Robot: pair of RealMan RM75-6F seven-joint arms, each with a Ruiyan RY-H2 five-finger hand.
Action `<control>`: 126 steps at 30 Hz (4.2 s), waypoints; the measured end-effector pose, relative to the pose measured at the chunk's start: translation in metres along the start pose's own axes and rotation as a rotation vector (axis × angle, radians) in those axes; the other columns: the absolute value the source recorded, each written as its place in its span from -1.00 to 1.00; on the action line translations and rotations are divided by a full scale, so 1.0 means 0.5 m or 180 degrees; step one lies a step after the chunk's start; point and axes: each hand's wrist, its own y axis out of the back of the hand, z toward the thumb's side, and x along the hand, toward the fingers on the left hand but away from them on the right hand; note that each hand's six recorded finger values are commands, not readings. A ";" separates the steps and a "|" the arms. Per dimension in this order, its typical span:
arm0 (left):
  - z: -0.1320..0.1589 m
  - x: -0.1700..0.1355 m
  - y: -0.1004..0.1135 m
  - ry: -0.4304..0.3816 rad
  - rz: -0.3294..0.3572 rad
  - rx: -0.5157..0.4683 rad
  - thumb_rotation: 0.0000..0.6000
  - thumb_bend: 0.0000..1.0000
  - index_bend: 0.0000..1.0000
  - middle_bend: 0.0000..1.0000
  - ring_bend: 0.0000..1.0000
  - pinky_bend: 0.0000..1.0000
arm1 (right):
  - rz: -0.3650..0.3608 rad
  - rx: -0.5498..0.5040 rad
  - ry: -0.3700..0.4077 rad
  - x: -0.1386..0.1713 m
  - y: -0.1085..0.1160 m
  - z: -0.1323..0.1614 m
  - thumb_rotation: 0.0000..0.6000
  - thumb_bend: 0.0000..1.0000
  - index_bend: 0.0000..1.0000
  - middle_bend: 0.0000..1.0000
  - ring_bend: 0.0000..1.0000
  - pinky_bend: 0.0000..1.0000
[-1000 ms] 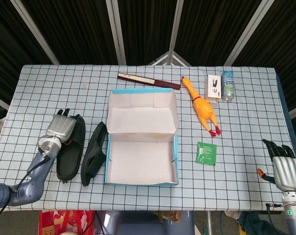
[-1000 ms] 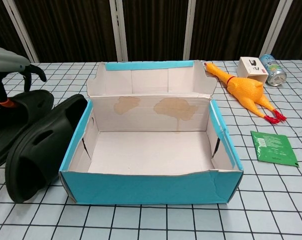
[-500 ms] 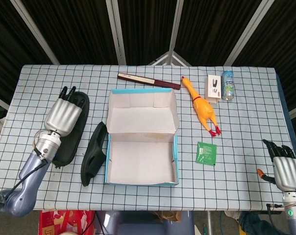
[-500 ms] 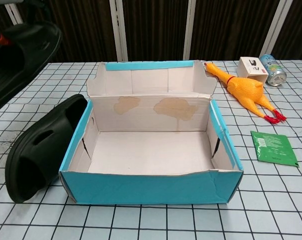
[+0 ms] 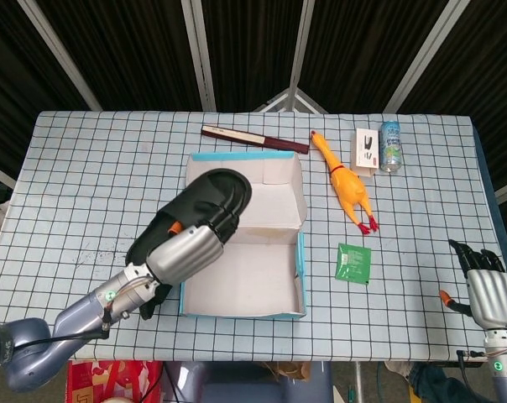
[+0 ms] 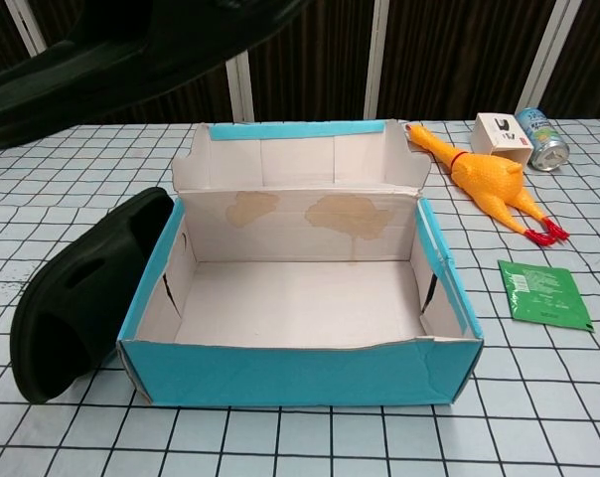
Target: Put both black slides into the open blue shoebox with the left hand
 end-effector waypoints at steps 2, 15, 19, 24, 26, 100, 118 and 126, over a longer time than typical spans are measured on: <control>0.014 0.007 0.020 -0.0103 0.0167 0.0060 1.00 -0.07 -0.53 0.04 -0.85 -0.79 | 0.0007 -0.0016 0.0002 0.000 0.000 -0.001 1.00 -0.55 -0.74 -0.62 -0.51 -0.70; 0.102 0.032 0.068 -0.0726 0.0769 0.0471 1.00 -0.06 -0.49 0.05 -0.85 -0.79 | -0.0009 -0.0040 -0.0023 0.001 0.004 -0.006 1.00 -0.55 -0.74 -0.62 -0.51 -0.70; 0.136 0.036 0.070 -0.0927 0.0836 0.0583 1.00 -0.06 -0.49 0.06 -0.84 -0.75 | -0.0017 -0.0048 -0.0033 0.003 0.005 -0.009 1.00 -0.55 -0.74 -0.62 -0.51 -0.70; 0.167 0.043 0.062 -0.1061 0.0851 0.0570 1.00 -0.06 -0.49 0.06 -0.84 -0.75 | -0.0009 -0.0052 -0.0046 0.003 0.005 -0.011 1.00 -0.55 -0.74 -0.62 -0.52 -0.70; 0.180 0.047 0.058 -0.1106 0.0860 0.0537 1.00 -0.06 -0.49 0.05 -0.84 -0.75 | -0.0012 -0.0055 -0.0056 0.003 0.006 -0.012 1.00 -0.55 -0.74 -0.62 -0.52 -0.70; 0.333 0.100 0.006 -0.1465 0.1103 -0.0946 0.99 -0.83 -0.51 -0.04 -0.79 -0.68 | 0.0017 -0.0059 -0.0197 0.004 0.007 -0.026 1.00 -0.55 -0.74 -0.62 -0.52 -0.70; 0.235 0.080 -0.012 -0.0990 0.0562 -0.1943 1.00 -0.83 -0.46 -0.05 -0.68 -0.65 | 0.0046 -0.0050 -0.0193 0.005 0.004 -0.023 1.00 -0.55 -0.74 -0.62 -0.51 -0.70; 0.239 0.102 -0.031 -0.0380 0.0146 -0.3106 1.00 -0.80 -0.38 -0.01 -0.52 -0.51 | 0.0060 -0.0052 -0.0214 0.004 0.003 -0.025 1.00 -0.55 -0.74 -0.62 -0.51 -0.70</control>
